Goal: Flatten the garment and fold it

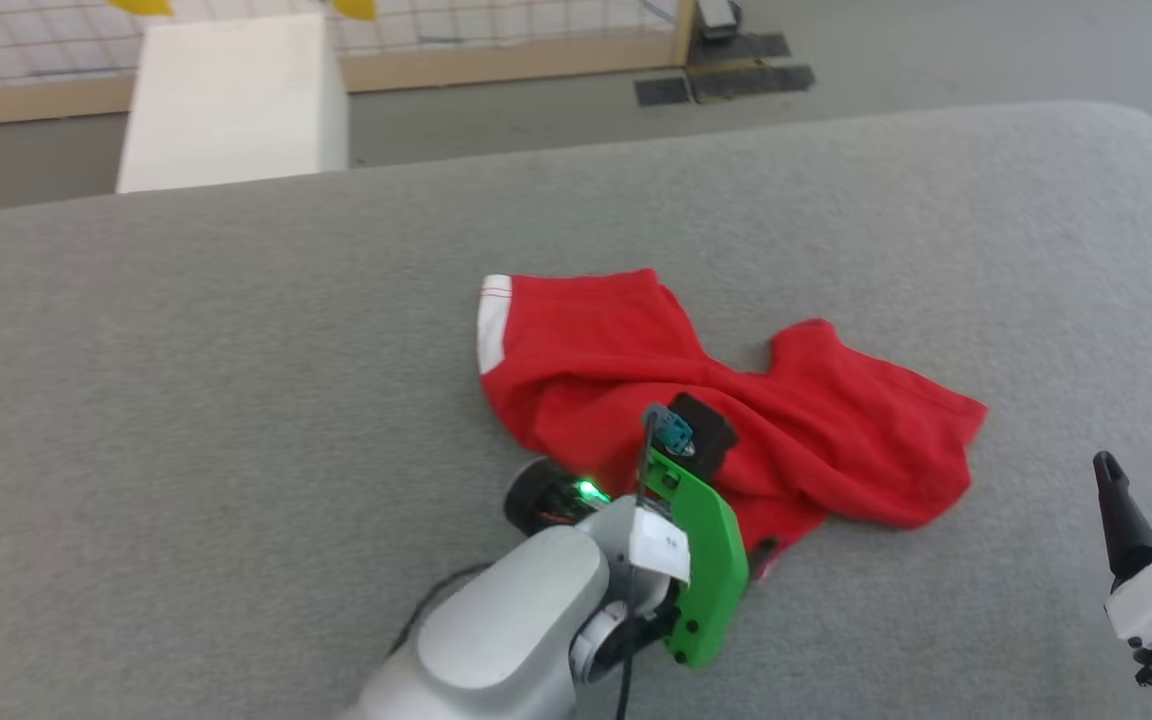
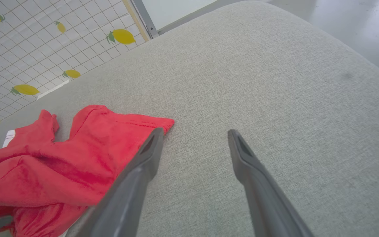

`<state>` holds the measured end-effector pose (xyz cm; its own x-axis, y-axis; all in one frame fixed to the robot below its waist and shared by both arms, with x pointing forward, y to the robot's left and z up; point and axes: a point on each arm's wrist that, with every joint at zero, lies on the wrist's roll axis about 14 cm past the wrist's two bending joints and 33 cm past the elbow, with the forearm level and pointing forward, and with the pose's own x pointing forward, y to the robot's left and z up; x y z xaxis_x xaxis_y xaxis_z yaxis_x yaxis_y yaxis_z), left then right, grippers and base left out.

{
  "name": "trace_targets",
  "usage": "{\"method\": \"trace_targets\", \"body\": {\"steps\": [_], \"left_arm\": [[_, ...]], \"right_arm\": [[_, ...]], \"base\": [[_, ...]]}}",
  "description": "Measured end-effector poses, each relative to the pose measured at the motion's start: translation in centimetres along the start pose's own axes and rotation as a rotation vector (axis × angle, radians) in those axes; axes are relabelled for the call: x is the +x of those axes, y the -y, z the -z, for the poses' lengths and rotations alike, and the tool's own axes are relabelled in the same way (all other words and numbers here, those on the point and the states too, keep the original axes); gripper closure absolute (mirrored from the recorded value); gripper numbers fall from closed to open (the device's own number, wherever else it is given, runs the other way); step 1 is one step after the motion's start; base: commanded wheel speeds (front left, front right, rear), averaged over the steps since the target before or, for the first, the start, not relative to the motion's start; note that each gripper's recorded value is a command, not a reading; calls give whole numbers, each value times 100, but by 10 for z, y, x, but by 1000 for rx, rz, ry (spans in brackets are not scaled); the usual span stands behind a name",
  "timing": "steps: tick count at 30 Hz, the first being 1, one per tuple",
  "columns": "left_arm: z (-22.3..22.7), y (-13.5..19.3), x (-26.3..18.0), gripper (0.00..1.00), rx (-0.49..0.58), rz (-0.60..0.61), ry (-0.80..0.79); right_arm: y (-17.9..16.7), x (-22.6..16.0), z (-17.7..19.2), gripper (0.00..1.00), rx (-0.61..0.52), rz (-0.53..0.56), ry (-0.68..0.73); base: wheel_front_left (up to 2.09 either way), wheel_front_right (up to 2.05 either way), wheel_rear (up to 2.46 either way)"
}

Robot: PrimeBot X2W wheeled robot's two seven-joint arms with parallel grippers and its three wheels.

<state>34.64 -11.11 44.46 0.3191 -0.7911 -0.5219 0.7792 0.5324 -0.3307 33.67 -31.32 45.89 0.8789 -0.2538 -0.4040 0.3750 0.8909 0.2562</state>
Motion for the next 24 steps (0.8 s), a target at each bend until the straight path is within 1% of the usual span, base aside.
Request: {"method": "trace_targets", "body": {"steps": [2, 5, 8, 9, 10, 11, 15, 20, 22, 24], "left_arm": [[11, -12, 8, 0, 45, -52, -65], [33, -27, 17, 0, 56, -99, -170], [44, -32, 24, 0, 64, -116, -238], [46, -32, 26, 20, 63, -112, -255], [46, -31, 27, 55, 61, -107, -264], [47, -31, 28, 100, 58, -103, -272], [51, -26, 24, 100, 6, -64, -315], [51, -25, 11, 100, -43, -55, -335], [51, -34, 1, 100, -56, -82, -338], [50, -51, -12, 100, -71, -132, -338]], "right_arm": [[7, -2, 2, 0, 4, 22, -3], [18, -4, 7, 0, 7, 55, -12], [26, -5, 11, 0, 11, 80, -19], [28, -5, 13, 0, 13, 86, -25], [30, -5, 14, 0, 14, 93, -29], [31, -5, 15, 0, 13, 97, -30], [26, 0, 19, 0, 10, 84, -39], [14, 7, 19, 0, 3, 50, -39], [7, 11, 19, 0, -3, 30, -40], [0, 13, 19, 0, -6, 11, -41]], "base": [[0, 0, 0], [0, 0, 0], [0, 0, 0], [0, 0, 0], [0, 0, 0], [0, 0, 0], [0, 0, 0], [0, 0, 0], [0, 0, 0], [0, 0, 0]]}}
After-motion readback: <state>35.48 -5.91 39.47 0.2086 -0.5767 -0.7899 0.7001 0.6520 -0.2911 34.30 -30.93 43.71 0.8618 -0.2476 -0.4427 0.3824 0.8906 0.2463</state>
